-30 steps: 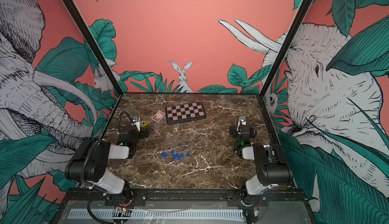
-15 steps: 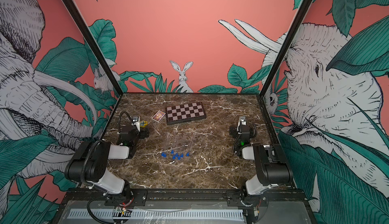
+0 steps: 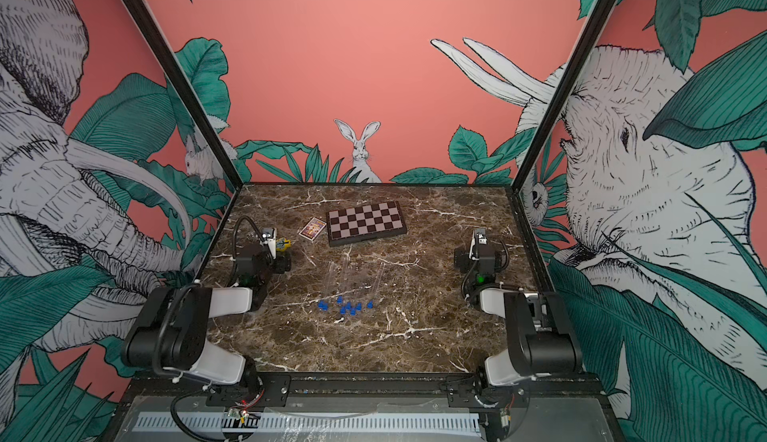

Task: Remove stoppers from test tubes
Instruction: Pick up the test tube at the center of the board.

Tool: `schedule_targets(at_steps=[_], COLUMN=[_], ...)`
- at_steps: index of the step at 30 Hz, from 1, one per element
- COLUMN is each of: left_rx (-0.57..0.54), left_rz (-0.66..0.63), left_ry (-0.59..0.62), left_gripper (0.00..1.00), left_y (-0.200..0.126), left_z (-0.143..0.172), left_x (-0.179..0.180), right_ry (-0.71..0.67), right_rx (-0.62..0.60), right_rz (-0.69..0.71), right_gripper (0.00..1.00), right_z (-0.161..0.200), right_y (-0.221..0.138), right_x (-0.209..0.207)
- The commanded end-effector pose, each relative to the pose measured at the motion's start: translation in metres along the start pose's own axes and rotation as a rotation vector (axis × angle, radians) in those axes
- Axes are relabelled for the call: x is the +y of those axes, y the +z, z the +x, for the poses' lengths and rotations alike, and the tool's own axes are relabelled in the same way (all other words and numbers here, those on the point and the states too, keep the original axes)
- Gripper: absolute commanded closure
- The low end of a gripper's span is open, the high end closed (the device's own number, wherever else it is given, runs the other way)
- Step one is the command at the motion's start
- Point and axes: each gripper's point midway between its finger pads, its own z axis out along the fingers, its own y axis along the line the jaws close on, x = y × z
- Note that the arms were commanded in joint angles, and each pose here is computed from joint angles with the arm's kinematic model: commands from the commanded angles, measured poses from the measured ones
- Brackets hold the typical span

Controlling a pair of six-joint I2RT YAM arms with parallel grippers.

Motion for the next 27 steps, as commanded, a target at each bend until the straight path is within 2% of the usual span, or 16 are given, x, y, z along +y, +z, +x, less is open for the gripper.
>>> schedule_targets(at_steps=[1,2,4,8,14,20,27], left_rx=[-0.076,-0.088,-0.017,0.174,0.324,0.365,0.354], left_rz=[-0.027,-0.039,-0.063,-0.071,-0.032,-0.044,-0.047], left_ry=[-0.056,-0.077,-0.127,-0.117,-0.169,-0.183,-0.195], left_gripper=[0.2,0.26,0.31,0.37,0.38,0.38,0.38], left_y=[-0.028,-0.034,-0.046,-0.065,-0.094,-0.114,-0.12], left_z=[-0.069,-0.084,-0.098,-0.095,-0.062,-0.047,-0.05], left_x=[0.009,0.009,0.011,0.003,-0.006,-0.001,0.001], right_ry=[0.159,0.22,0.255,0.201,0.148,0.16,0.106], right_rx=[-0.023,-0.041,0.007,0.184,0.467,0.565,0.654], right_rz=[0.058,0.038,0.014,-0.041,-0.227,-0.313,-0.289], right_gripper=[0.01,0.01,0.01,0.01,0.01,0.1,0.25], right_z=[-0.065,-0.079,-0.09,-0.096,-0.037,-0.004,0.033], right_y=[-0.028,-0.037,-0.053,-0.089,-0.13,-0.152,-0.136], right_x=[-0.016,-0.011,0.008,0.064,0.168,0.238,0.279])
